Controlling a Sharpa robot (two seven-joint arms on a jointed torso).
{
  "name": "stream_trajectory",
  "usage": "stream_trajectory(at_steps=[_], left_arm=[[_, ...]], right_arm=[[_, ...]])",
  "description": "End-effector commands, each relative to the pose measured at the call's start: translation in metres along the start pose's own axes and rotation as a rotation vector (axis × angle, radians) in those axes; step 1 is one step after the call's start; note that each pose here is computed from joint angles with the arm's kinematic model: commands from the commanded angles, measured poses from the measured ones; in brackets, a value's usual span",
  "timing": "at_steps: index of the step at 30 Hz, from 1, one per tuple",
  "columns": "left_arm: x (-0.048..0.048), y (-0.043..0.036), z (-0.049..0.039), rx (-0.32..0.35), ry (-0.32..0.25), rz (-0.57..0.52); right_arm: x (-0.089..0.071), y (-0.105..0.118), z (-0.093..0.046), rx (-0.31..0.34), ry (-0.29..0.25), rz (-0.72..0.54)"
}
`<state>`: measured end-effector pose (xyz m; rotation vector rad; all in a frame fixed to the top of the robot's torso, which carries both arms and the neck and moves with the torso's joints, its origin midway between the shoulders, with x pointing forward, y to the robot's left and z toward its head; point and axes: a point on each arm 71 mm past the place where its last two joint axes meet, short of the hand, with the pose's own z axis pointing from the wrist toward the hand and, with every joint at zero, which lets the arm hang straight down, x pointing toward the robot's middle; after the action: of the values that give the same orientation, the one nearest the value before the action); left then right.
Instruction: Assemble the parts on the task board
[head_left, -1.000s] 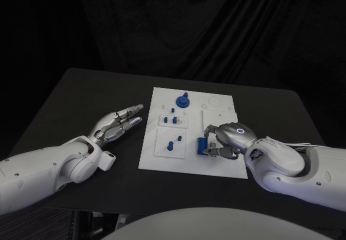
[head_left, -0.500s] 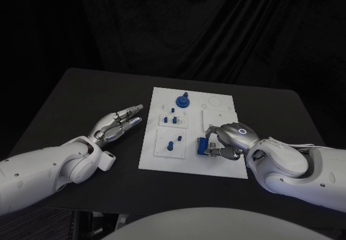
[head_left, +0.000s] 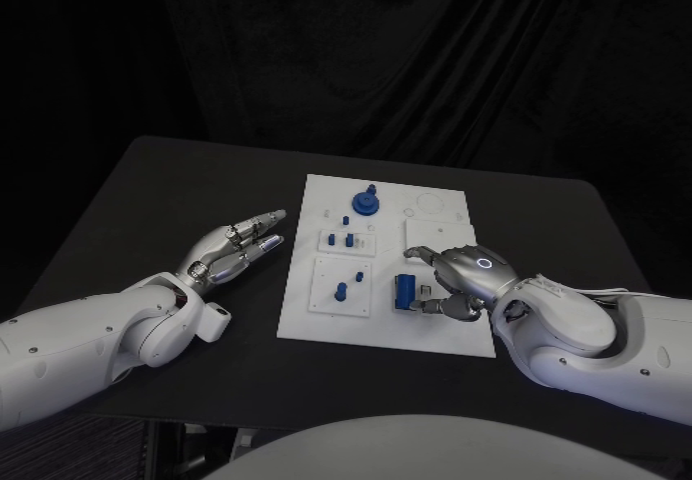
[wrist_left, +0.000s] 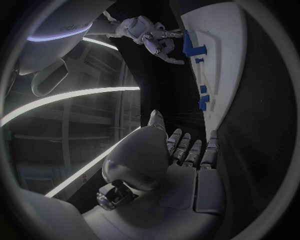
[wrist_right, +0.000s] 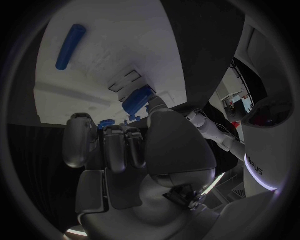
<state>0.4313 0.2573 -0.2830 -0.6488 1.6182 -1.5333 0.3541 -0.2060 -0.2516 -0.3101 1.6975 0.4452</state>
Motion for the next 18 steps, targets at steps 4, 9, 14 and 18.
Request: stream_trajectory(at_steps=[4,9,14,18], left_arm=[[0.0012,-0.0046,-0.0009,0.07,0.007,-0.012],[0.0012,-0.0044,-0.0011,0.069,0.007,-0.012],[0.0015,-0.0043,-0.001,0.068,0.008,-0.013],[0.0016,-0.0042,-0.0011,0.067,0.009,-0.014]], right_arm=[[-0.0022,0.0018,-0.0021,0.004,-0.033,-0.011],[-0.0026,0.0047,-0.0034,-0.005,-0.044,0.0],[-0.002,0.0055,-0.0032,-0.004,-0.045,0.002],[-0.0002,0.0055,-0.0022,0.002,-0.029,-0.005]])
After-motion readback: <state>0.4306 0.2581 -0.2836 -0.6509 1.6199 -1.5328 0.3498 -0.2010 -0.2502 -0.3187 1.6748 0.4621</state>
